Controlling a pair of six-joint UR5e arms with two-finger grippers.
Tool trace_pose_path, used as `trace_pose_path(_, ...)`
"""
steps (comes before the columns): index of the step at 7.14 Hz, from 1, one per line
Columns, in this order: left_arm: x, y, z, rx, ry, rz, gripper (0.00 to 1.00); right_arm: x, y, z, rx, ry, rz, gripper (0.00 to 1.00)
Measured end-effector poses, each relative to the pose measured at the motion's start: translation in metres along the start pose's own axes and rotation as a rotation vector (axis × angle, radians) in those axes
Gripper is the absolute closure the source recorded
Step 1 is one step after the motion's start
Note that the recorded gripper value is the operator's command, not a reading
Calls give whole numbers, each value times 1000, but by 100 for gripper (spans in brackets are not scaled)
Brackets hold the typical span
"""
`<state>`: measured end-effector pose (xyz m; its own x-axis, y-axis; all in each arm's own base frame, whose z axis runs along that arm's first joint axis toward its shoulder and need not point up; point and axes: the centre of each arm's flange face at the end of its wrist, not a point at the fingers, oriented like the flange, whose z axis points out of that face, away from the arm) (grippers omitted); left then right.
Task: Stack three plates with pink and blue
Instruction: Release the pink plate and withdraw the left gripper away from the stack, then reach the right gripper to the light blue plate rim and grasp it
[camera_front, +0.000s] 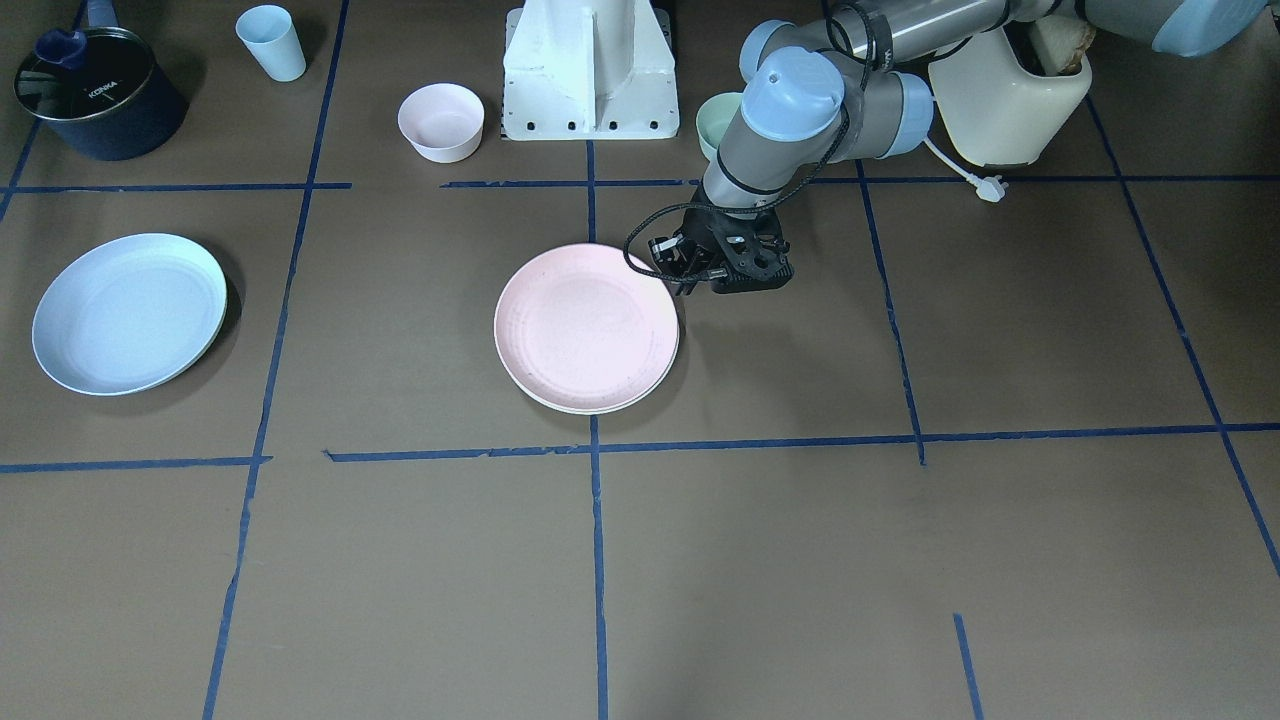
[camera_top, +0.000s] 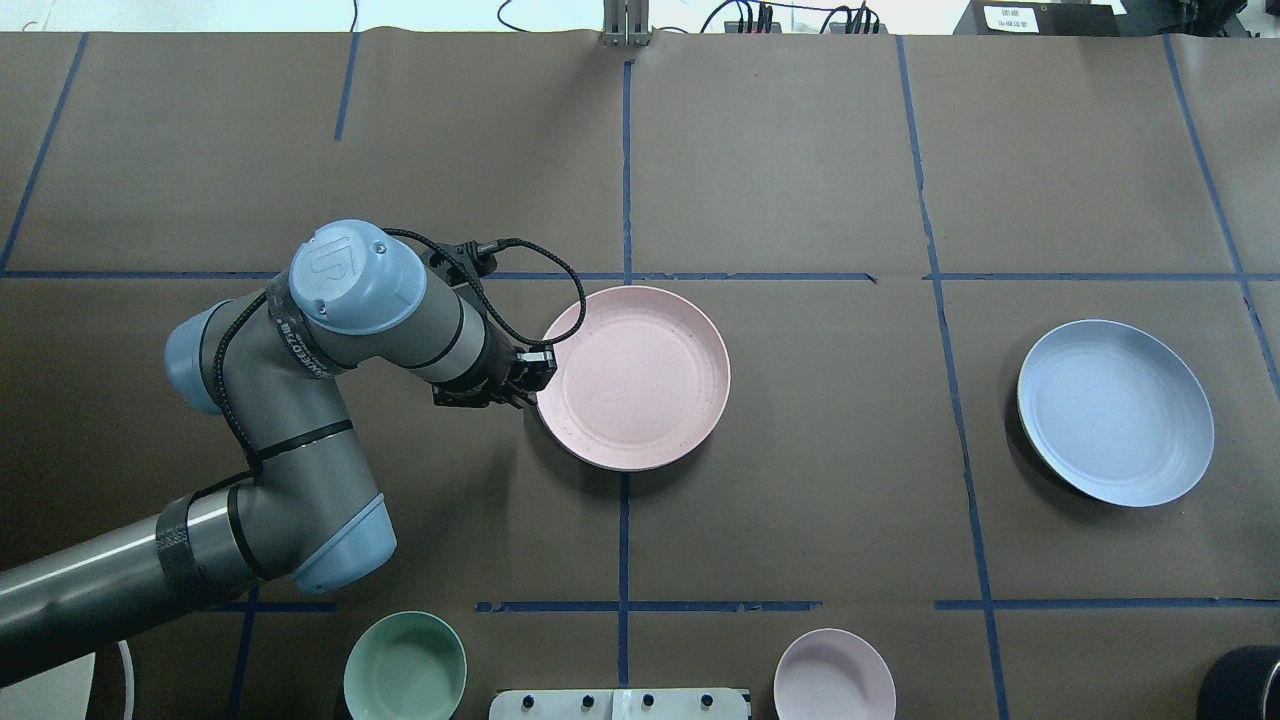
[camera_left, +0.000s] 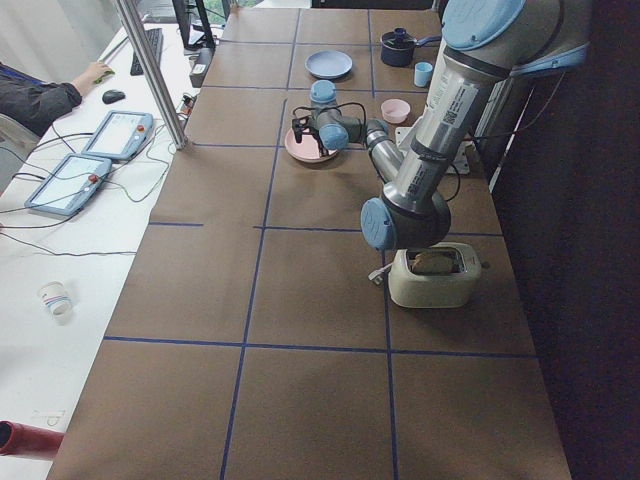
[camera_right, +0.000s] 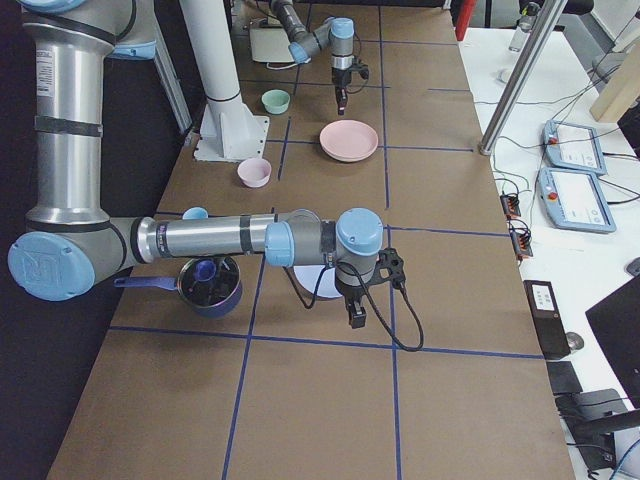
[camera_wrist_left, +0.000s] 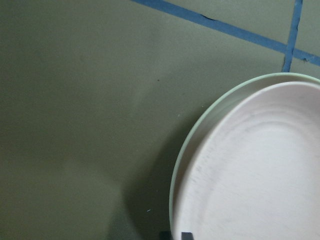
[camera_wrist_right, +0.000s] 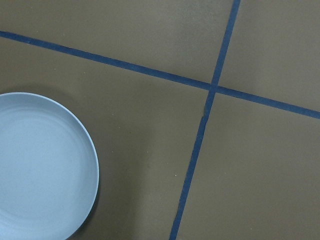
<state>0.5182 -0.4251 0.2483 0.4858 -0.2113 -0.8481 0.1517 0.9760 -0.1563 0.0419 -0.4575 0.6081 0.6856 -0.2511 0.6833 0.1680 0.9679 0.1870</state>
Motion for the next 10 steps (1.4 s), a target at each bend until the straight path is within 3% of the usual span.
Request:
trace_pose_path(2, -22, -26, -22, 5, -35, 14, 0, -1, 0, -1, 2, 1, -1, 0)
trace_pose_path(4, -87, -61, -87, -2, -133, 167, 0, -1, 0, -1, 2, 2, -1, 0)
trace_pose_path(6, -205, -84, -165, -9, -262, 353, 0, 0, 0, -1, 0, 2, 0, 0)
trace_pose_path(7, -280, -101, -209, -26, -296, 420, 0, 0, 0, 0, -1, 1, 1, 0)
trace_pose_path(8, -364, -118, -248, -51, -300, 450, 0, 1, 1, 1, -3, 1, 3, 0)
trace_pose_path(10, -526, -139, -298, -69, -260, 411, 0, 0, 1, 2, -5, 0, 32, 0)
